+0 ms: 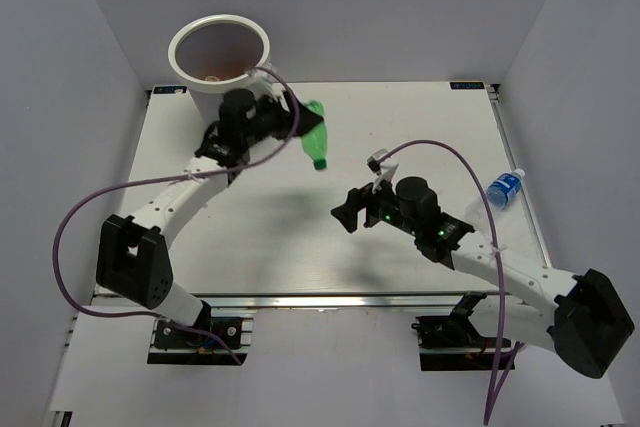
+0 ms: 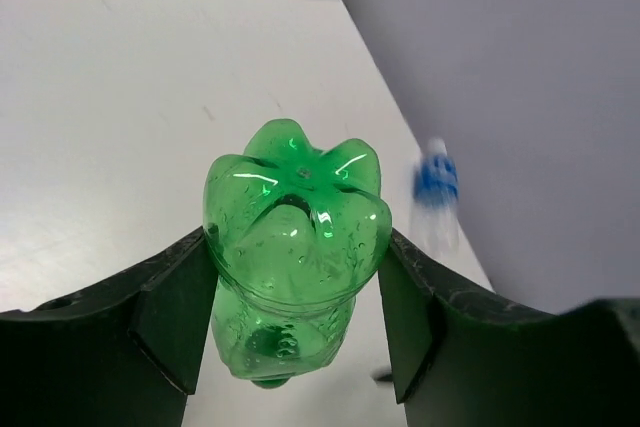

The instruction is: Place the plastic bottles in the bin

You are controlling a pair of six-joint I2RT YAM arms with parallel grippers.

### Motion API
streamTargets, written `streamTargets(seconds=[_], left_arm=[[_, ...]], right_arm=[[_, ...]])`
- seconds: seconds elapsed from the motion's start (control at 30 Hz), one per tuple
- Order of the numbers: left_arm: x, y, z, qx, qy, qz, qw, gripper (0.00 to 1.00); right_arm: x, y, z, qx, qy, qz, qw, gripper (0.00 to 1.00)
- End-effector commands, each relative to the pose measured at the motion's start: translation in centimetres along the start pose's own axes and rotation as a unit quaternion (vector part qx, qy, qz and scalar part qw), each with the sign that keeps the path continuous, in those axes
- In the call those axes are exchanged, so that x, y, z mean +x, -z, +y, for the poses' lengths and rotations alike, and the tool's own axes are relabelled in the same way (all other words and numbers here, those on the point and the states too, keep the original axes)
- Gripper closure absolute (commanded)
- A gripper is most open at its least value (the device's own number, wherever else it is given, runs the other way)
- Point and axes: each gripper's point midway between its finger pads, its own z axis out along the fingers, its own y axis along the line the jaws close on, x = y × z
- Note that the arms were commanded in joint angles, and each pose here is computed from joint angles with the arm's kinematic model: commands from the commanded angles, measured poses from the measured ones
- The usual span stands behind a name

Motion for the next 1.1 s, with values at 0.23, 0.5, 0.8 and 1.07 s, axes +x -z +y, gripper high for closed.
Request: streamTargets(seconds=[0.23, 0.5, 0.8, 1.07], left_arm=[[-25.6, 8.1, 6.7, -0.129, -0.025, -0.308, 0.942, 0.79], [-32.6, 11.7, 15.5, -0.296, -0.007, -0.441, 0.847, 0.65], [-34.3, 11.1, 17.9, -0.344, -0.012, -0.439, 0.830, 0.02], [-35.4, 11.6, 11.3, -0.262, -0.057, -0.401, 0.876, 0.02]], right_arm=[[-1.1, 3.6, -7.3, 0.140, -0.030, -0.037, 0.989, 0.11], [-4.5, 5.8, -13.7, 0.223, -0.089, -0.078, 0.968, 0.11], [-3.7, 13.9, -25.0, 0.472, -0.150, -0.047, 0.867, 0.11], [-1.2, 21.4, -30.9, 0.594, -0.212, -0.028, 0.776, 0.11]])
